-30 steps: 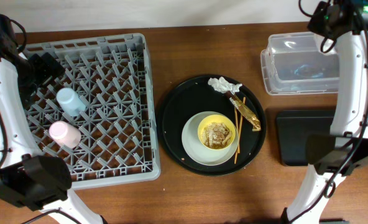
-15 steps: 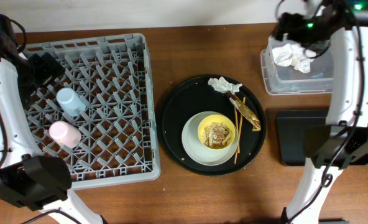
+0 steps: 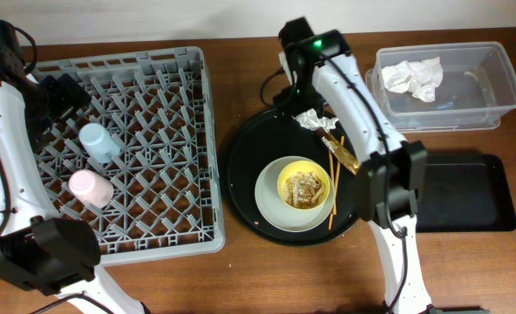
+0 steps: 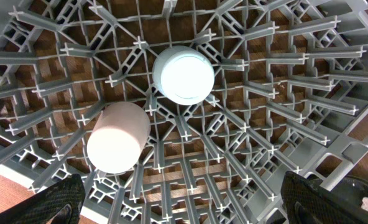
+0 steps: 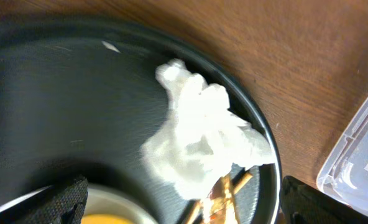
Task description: Sort waste into correct bins and load items into the dishwasher rack
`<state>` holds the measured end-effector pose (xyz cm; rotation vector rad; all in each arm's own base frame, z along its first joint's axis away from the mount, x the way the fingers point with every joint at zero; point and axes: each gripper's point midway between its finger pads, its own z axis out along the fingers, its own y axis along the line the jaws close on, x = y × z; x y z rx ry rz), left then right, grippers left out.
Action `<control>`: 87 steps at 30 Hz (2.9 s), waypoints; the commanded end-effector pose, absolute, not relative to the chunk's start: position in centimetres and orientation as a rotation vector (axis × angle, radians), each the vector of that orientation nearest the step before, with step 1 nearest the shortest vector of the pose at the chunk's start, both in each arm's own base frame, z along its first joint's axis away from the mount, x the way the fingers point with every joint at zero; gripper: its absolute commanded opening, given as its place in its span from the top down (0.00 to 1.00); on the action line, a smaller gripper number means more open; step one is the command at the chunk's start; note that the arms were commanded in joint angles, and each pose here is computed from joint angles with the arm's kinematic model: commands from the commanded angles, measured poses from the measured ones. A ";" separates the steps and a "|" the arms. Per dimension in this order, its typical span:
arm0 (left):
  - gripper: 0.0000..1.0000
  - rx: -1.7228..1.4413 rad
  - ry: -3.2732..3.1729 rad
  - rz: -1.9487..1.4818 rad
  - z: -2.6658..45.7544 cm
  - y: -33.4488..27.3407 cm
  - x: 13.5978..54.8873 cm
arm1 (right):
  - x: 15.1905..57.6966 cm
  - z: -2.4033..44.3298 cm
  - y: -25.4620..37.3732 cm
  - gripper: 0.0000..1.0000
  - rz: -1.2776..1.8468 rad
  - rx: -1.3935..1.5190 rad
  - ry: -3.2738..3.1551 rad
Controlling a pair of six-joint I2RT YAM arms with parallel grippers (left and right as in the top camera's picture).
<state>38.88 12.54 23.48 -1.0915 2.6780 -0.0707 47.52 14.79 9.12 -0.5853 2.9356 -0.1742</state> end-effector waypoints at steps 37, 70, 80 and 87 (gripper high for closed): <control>0.01 -1.076 2.669 -0.062 23.9 12.8 38.8 | 49.6 23.8 11.4 0.54 0.320 -0.384 2.669; 0.01 -1.076 2.669 -0.062 23.9 12.8 38.8 | 51.5 15.5 11.2 0.96 -0.018 -0.241 2.792; 0.01 -1.076 2.669 -0.062 23.9 12.8 38.8 | 54.4 21.6 -4.1 0.96 -0.115 0.602 2.534; 0.00 -1.076 2.669 -0.062 23.9 12.8 38.8 | 53.8 20.1 -10.2 0.55 -0.162 0.748 2.524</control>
